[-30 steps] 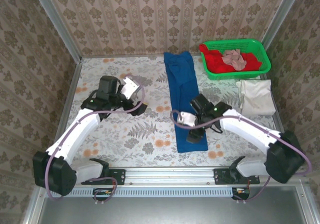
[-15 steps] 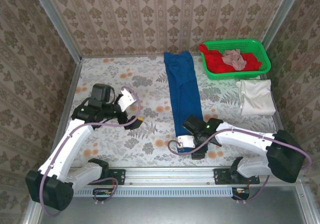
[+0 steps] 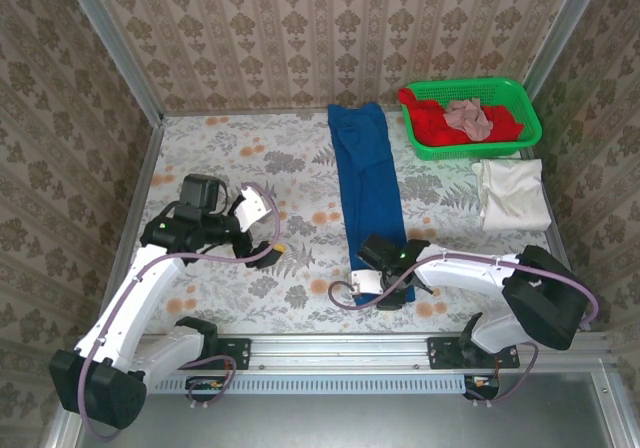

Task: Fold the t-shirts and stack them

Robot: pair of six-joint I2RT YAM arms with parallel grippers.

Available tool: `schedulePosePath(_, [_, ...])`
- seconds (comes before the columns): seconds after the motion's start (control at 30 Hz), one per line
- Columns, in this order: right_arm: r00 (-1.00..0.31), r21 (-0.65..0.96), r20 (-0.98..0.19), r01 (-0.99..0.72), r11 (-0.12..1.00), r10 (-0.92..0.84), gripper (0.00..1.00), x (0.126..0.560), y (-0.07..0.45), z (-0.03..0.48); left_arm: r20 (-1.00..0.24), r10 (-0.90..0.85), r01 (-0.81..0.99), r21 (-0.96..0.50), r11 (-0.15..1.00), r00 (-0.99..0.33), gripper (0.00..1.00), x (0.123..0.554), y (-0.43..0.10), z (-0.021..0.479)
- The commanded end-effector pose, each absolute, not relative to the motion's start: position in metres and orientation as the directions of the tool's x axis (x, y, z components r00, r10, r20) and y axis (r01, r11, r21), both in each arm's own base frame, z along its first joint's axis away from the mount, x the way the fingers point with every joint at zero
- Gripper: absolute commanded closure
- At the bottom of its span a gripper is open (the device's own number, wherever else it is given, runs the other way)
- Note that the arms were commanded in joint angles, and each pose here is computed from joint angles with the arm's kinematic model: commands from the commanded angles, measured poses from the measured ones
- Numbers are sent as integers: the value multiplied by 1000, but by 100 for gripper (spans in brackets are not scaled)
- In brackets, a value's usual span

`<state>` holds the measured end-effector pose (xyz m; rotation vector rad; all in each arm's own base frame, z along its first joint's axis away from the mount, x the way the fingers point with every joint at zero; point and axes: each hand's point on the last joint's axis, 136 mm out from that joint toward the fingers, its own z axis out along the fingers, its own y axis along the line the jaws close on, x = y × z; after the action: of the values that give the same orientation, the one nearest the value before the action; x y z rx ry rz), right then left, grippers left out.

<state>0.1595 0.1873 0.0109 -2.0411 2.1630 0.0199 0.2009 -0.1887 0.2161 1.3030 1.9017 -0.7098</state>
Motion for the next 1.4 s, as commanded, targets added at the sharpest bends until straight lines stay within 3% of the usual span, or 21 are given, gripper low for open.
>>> schedulePosePath(0.0, [-65, -125, -68, -989, 73, -996, 70, 161, 180, -15, -798, 559, 952, -55, 302, -224, 0, 194, -187, 210])
schedulePosePath(0.13, [-44, -103, -62, -993, 50, -997, 100, 152, 181, -8, -799, 563, 953, -44, 298, -213, 0, 194, -185, 209])
schedulePosePath(0.4, [-36, 80, -97, -996, 28, -995, 100, 94, 179, 49, -799, 573, 957, -13, 288, -184, 0, 197, -179, 206])
schedulePosePath(0.6, [-36, 75, -138, -997, 26, -990, 100, 96, 187, 91, -805, 568, 962, -15, 273, -174, 0, 201, -181, 203])
schedulePosePath(0.8, [-76, 64, -155, -996, 67, -985, 100, 146, 196, 116, -811, 559, 962, -16, 273, -172, 0, 206, -183, 203])
schedulePosePath(1.37, [-151, -96, -203, -980, 173, -967, 100, 346, 207, 109, -826, 540, 957, 0, 289, -162, 0, 199, -181, 207])
